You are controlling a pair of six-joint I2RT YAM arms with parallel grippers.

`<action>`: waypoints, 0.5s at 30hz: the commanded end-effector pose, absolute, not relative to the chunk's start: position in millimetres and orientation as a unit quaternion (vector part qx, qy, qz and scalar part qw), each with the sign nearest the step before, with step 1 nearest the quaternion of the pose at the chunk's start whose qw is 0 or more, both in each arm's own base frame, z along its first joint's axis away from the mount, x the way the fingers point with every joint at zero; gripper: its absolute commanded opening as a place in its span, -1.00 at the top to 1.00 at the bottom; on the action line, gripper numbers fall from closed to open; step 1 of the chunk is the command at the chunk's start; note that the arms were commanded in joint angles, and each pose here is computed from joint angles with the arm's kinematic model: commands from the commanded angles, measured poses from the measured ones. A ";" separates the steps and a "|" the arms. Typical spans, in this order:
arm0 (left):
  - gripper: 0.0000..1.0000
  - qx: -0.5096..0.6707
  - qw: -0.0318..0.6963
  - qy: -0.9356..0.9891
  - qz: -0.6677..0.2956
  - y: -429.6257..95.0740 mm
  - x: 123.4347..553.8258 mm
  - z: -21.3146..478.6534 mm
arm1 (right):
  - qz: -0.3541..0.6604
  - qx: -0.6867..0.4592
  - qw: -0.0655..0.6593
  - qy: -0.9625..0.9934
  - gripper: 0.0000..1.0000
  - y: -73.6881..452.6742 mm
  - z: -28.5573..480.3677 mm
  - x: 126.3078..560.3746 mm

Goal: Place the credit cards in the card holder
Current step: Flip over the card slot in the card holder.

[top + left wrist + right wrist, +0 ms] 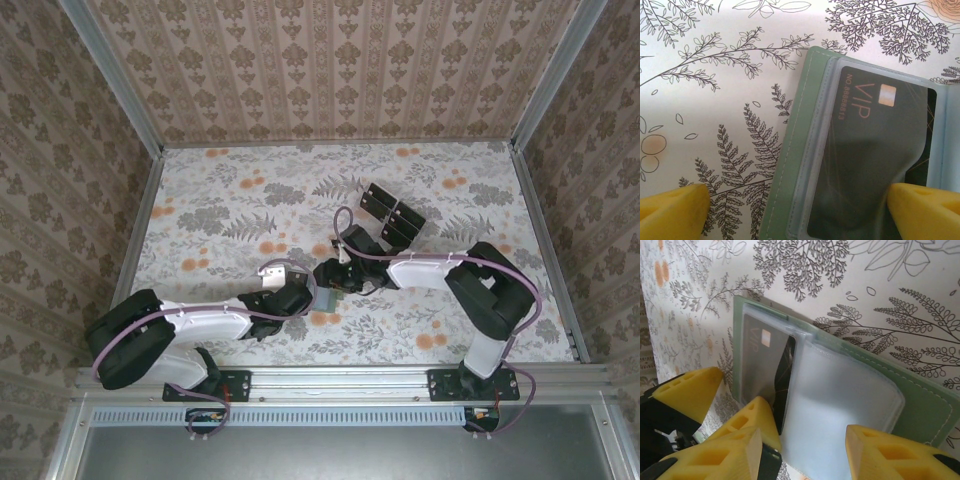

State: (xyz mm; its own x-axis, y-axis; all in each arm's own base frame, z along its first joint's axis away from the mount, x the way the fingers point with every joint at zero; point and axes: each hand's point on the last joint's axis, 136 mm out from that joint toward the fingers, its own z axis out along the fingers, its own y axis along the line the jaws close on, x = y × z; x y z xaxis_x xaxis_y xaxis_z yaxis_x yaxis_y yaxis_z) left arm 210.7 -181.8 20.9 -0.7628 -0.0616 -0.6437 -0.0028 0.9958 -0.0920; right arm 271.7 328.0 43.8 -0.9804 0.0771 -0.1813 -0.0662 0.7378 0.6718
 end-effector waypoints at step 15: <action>-1.00 0.012 0.377 0.926 -0.019 -167.6 207.9 40.9 | 0.376 0.001 0.077 0.923 0.03 359.7 30.6 281.1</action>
